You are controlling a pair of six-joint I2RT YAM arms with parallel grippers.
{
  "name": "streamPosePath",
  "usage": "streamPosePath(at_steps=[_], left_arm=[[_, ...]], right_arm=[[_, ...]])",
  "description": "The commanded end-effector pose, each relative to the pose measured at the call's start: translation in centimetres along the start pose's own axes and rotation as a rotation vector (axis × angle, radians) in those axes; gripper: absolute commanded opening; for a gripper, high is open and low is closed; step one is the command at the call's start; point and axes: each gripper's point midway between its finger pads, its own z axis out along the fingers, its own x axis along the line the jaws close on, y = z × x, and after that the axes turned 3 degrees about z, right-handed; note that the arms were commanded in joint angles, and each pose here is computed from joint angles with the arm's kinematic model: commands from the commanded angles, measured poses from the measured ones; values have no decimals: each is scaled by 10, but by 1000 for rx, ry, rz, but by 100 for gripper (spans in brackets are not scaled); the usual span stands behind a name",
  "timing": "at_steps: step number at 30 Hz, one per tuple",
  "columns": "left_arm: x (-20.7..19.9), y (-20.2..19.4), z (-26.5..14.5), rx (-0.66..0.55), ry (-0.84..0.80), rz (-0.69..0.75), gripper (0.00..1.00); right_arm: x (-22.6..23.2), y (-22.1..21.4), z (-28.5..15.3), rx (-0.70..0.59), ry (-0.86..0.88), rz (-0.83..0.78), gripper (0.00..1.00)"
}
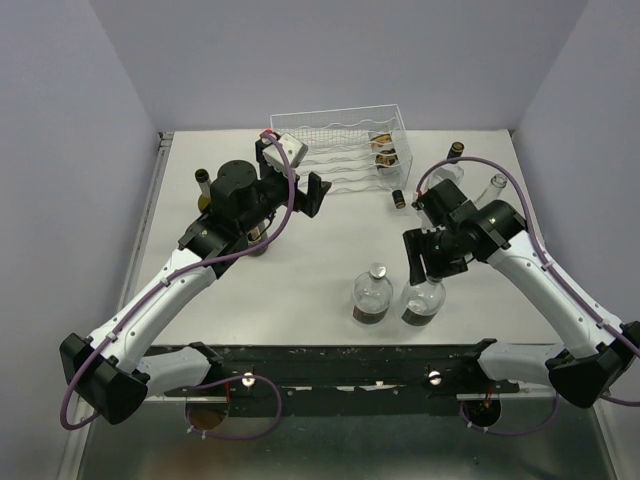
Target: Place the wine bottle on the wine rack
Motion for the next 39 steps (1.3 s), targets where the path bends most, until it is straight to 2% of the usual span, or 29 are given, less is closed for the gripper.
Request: streamPosePath(at_steps=[1, 4, 10, 14, 17, 27, 33, 39], left_arm=[[6, 0, 0, -2, 26, 11, 99], [6, -1, 1, 1, 26, 12, 99], [7, -1, 2, 1, 32, 14, 99], [8, 0, 1, -2, 34, 14, 99], [8, 0, 0, 0, 37, 11, 99], [5, -8, -1, 40, 35, -38, 99], [2, -17, 0, 59, 27, -80, 99], [-2, -36, 7, 112, 24, -139, 99]], right_arm=[[-31, -94, -36, 345, -106, 20, 66], [-32, -97, -35, 345, -105, 24, 57], [-33, -93, -34, 344, -131, 26, 31], [-38, -83, -36, 310, -165, 26, 1], [-38, -66, -37, 262, -187, 29, 1], [-22, 25, -56, -94, -115, 162, 1], [2, 80, -50, -294, 41, 246, 1], [27, 120, -23, -401, 206, 320, 1]])
